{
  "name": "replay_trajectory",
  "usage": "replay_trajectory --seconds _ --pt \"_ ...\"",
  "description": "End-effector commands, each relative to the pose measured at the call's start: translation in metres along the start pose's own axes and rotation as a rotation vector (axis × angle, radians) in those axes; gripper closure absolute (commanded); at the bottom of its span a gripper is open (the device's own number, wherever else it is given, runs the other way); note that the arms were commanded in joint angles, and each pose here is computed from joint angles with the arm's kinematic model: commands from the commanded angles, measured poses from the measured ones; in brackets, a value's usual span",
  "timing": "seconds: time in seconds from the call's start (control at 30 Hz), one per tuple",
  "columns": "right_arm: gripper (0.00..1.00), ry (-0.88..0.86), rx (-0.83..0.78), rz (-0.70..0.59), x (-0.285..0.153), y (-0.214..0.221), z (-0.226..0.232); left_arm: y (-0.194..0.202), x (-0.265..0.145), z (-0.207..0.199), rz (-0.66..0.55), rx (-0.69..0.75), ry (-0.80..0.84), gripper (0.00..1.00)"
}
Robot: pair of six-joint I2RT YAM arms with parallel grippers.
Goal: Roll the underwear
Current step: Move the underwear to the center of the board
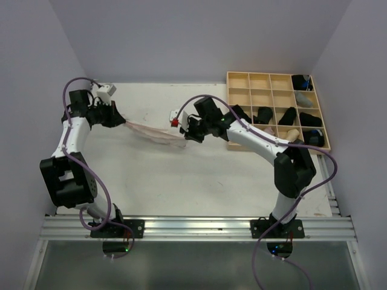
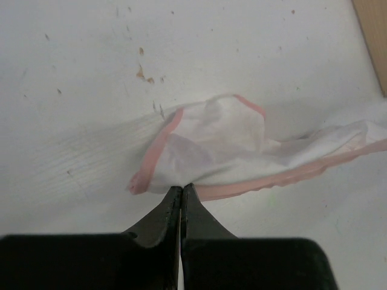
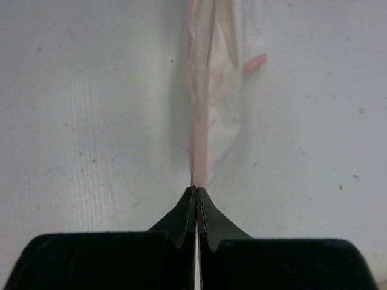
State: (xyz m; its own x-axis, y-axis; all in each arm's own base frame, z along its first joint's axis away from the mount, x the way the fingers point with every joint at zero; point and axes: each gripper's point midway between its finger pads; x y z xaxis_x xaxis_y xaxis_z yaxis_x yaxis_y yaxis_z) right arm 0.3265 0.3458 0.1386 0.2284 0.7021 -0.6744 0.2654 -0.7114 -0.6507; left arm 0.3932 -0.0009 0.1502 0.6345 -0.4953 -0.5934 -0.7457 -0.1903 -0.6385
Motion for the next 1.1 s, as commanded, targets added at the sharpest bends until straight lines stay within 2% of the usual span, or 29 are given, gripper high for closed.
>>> replay_trajectory --seconds 0.0,0.13,0.2,0.23,0.3,0.33,0.4,0.43,0.53,0.57,0.67,0.77,0.83,0.87,0.9,0.93,1.0,1.03,1.07 --pt "1.00 0.121 0.005 -0.085 -0.037 -0.034 -0.045 -0.053 -0.020 -0.013 -0.139 0.081 -0.017 1.00" --pt "1.00 0.138 0.024 -0.097 -0.045 -0.036 -0.052 -0.050 -0.019 -0.027 -0.098 0.052 0.053 1.00" --pt "1.00 0.126 0.026 -0.094 -0.045 -0.033 -0.046 -0.038 -0.016 -0.035 -0.026 -0.065 0.085 1.00" --pt "1.00 0.122 0.030 -0.091 -0.044 -0.032 -0.044 -0.032 -0.012 -0.045 0.011 -0.138 0.201 1.00" --pt "1.00 0.099 0.036 -0.079 -0.042 -0.026 -0.037 -0.019 -0.007 -0.036 0.079 -0.275 0.161 1.00" --pt "1.00 0.101 0.028 -0.070 -0.040 -0.023 -0.036 -0.020 -0.004 -0.048 0.091 -0.289 0.241 1.00" --pt "1.00 0.098 0.035 -0.059 -0.040 -0.019 -0.035 -0.026 -0.008 -0.049 0.085 -0.392 0.276 1.00" --pt "1.00 0.088 0.041 -0.053 -0.039 -0.017 -0.032 -0.024 -0.005 -0.040 0.086 -0.429 0.219 1.00" --pt "1.00 0.051 0.059 -0.022 -0.031 -0.004 -0.021 0.005 0.007 -0.033 0.139 -0.578 0.198 1.00" --pt "1.00 0.036 0.068 -0.013 -0.029 0.000 -0.016 0.032 0.010 -0.031 0.187 -0.652 0.191 1.00" --pt "1.00 -0.007 0.084 0.015 -0.024 0.013 -0.001 0.076 0.012 -0.028 0.249 -0.762 0.138 1.00" --pt "1.00 -0.054 0.089 0.038 -0.019 0.023 0.012 0.100 0.014 -0.015 0.284 -0.809 0.034 1.00" --pt "1.00 -0.051 0.097 0.063 -0.016 0.028 0.008 0.083 0.020 -0.013 0.275 -0.806 0.065 1.00" --pt "1.00 -0.042 0.105 0.076 -0.012 0.033 0.002 0.061 0.023 -0.014 0.244 -0.797 0.089 1.00" --pt "1.00 -0.004 0.097 0.063 -0.015 0.026 -0.016 0.019 0.024 -0.016 0.179 -0.756 0.132 1.00" --pt "1.00 0.022 0.120 0.057 -0.017 0.024 -0.027 -0.018 0.020 -0.029 0.114 -0.696 0.242 1.00" --pt "1.00 0.096 0.148 0.037 -0.027 0.019 -0.062 -0.066 0.008 -0.046 0.028 -0.610 0.344 1.00" --pt "1.00 0.128 0.168 0.029 -0.032 0.017 -0.074 -0.096 -0.004 -0.059 -0.047 -0.491 0.405 1.00" --pt "1.00 0.171 0.179 0.019 -0.041 0.017 -0.089 -0.101 -0.009 -0.062 -0.074 -0.437 0.415 1.00"
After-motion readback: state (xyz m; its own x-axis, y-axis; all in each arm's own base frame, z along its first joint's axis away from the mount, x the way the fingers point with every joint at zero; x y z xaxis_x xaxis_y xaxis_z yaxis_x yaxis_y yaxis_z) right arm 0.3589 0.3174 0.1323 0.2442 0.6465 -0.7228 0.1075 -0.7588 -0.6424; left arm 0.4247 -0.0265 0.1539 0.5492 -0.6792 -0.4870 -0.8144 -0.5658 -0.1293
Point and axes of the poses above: each gripper's point midway between its finger pads, its own x axis out along the fingers, its own z axis along the line the jaws close on, y = z × x, and after that the axes turned 14 degrees about -x, right-handed
